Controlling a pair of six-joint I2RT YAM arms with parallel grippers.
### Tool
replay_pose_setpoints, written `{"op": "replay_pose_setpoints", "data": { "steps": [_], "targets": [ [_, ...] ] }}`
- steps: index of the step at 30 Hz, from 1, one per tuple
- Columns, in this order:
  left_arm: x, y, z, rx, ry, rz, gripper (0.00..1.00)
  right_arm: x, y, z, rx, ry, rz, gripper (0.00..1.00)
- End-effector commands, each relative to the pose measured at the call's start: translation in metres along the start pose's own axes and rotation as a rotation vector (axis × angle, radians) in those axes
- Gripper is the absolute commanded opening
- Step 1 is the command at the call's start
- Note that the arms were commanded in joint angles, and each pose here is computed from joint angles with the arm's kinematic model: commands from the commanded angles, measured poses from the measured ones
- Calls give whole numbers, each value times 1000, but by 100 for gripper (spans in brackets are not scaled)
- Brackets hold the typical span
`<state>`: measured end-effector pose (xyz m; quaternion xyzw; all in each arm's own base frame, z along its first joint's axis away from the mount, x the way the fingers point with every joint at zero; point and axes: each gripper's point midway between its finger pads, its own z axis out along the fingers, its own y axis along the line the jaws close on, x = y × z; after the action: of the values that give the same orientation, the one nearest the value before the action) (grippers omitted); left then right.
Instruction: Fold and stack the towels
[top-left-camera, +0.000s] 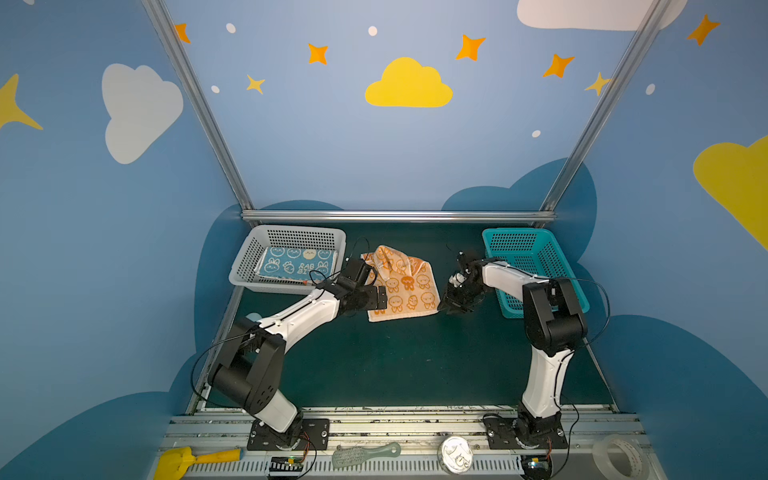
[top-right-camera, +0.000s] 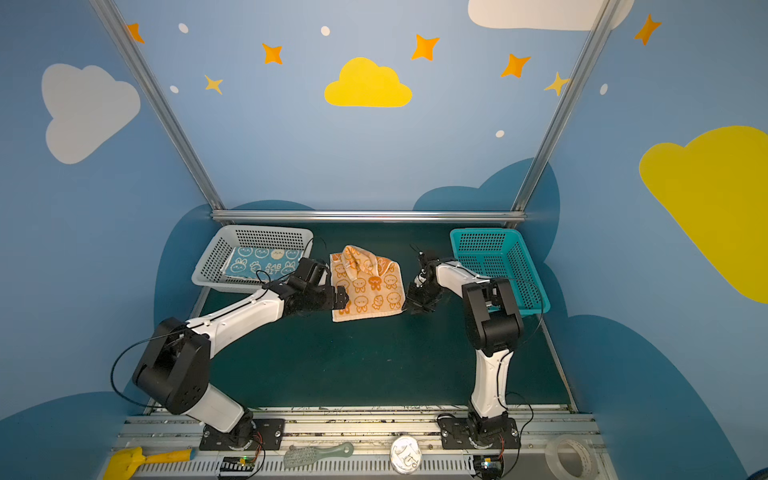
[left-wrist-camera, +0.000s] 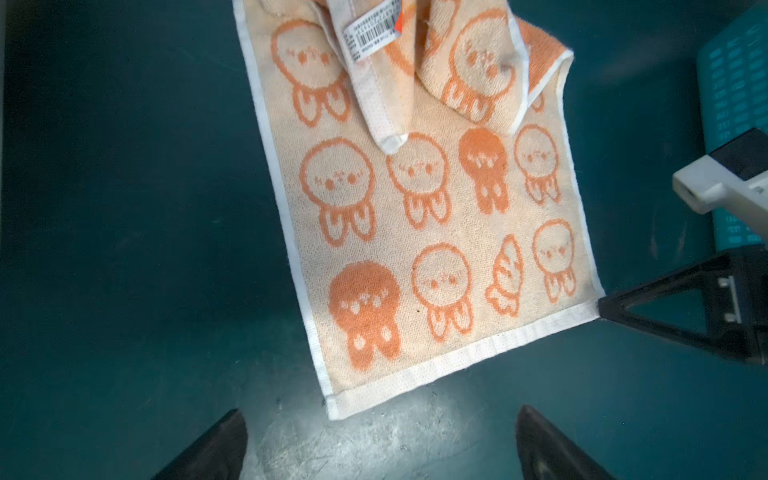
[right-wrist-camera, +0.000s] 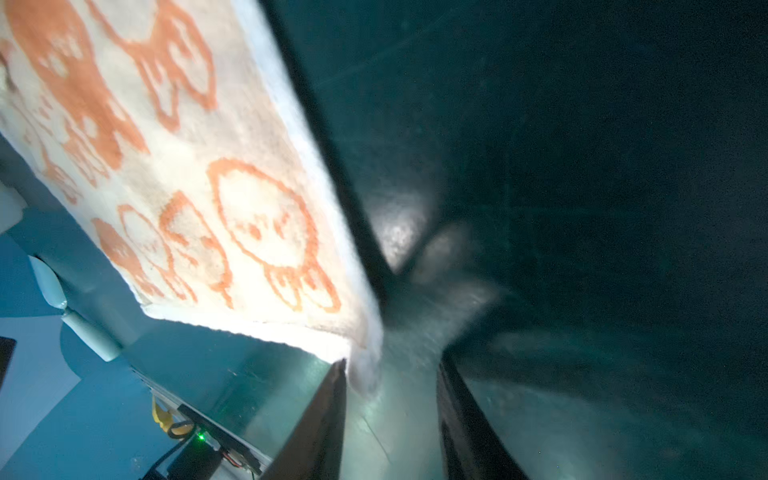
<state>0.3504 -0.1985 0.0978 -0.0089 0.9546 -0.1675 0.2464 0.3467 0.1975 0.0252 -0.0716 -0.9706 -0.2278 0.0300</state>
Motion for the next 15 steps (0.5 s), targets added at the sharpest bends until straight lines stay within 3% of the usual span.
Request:
{"op": "replay_pose_setpoints", "data": {
  "steps": [1, 4, 15],
  "targets": [
    [0, -6, -7, 18, -15, -16, 100, -5, 6, 6, -4, 0, -24, 33],
    [10, -3, -6, 6, 13, -11, 100, -6, 9, 9, -10, 8, -28, 30],
    [41, 17, 4, -88, 163, -12, 100, 1, 16, 24, -22, 40, -39, 0]
  ]
}}
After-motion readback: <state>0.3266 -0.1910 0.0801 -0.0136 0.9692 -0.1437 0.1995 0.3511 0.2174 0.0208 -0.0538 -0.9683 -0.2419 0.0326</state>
